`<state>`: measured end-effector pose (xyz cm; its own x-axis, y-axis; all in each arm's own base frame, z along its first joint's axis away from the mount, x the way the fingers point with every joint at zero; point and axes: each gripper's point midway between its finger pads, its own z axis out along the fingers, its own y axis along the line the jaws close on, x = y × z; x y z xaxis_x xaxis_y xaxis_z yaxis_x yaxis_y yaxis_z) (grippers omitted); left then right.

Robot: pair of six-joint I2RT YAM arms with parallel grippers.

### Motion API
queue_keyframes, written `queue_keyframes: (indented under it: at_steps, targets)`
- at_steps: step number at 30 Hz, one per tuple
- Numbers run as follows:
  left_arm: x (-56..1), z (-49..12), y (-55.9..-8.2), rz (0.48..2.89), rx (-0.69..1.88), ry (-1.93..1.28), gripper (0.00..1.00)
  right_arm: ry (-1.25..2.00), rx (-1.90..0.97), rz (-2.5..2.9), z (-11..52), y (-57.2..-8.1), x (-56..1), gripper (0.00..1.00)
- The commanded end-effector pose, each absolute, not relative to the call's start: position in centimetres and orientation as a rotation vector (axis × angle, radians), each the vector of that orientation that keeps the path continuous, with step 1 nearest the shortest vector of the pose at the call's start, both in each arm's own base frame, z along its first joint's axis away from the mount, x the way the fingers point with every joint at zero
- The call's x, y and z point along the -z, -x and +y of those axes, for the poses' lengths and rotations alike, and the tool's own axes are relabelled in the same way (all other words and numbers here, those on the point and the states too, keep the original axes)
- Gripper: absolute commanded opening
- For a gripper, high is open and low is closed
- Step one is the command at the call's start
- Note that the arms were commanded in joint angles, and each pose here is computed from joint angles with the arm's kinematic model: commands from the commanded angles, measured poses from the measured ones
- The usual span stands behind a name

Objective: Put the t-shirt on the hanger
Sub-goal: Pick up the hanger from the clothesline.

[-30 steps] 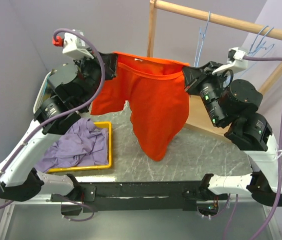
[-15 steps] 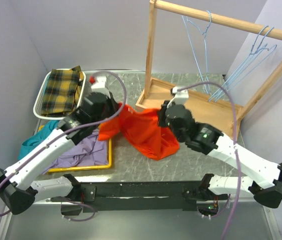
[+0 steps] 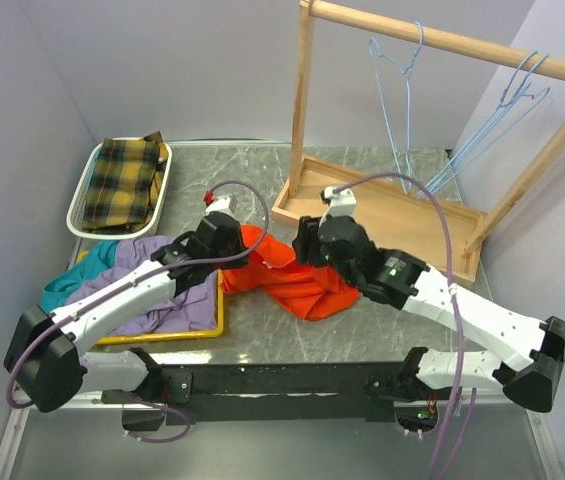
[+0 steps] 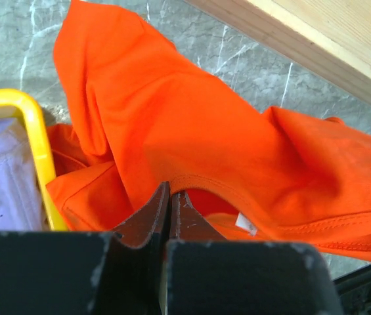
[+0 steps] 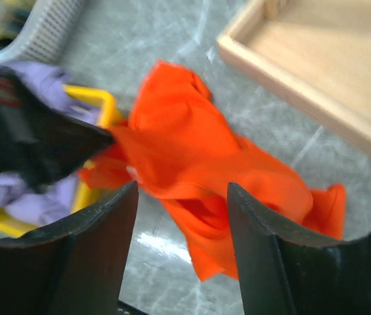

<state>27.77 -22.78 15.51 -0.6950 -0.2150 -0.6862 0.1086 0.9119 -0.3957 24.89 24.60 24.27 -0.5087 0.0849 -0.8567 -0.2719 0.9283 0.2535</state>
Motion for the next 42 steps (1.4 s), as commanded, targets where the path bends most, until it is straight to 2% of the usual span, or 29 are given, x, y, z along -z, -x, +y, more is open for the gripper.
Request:
queue_keyframes:
  at_steps: [1, 5, 8, 14, 21, 28, 38, 42]
  targets:
    - [-19.0, -24.7, -29.9, 2.189, 0.615, 0.098, 0.04, 0.157, -0.517, 1.847, 23.4, -24.9, -35.5, 0.66]
    - [-19.4, -25.4, -30.7, 2.189, 0.61, 0.081, 0.03, 0.057, -0.465, 1.693, 19.5, -26.0, -43.9, 0.67]
    - [-19.6, -25.8, -30.9, 2.195, 0.614, 0.071, 0.03, 0.009, -0.429, 1.658, 16.5, -28.0, -47.5, 0.66]
    - [-19.9, -26.0, -31.1, 2.189, 0.616, 0.059, 0.03, -0.078, -0.356, 1.633, 12.8, -31.6, -50.5, 0.66]
    - [-20.7, -25.6, -31.3, 2.178, 0.591, 0.047, 0.03, -0.17, -0.261, 1.677, 9.8, -36.8, -49.5, 0.66]
    - [-21.0, -25.4, -31.2, 2.173, 0.587, 0.046, 0.03, -0.197, -0.198, 1.75, 10.0, -41.2, -47.6, 0.67]
    - [-21.0, -25.2, -31.1, 2.17, 0.583, 0.048, 0.03, -0.315, -0.102, 1.747, 7.0, -38.8, -45.6, 0.54]
    - [-20.9, -25.0, -31.2, 2.172, 0.578, 0.048, 0.03, -0.327, -0.067, 1.743, 6.2, -38.0, -45.5, 0.53]
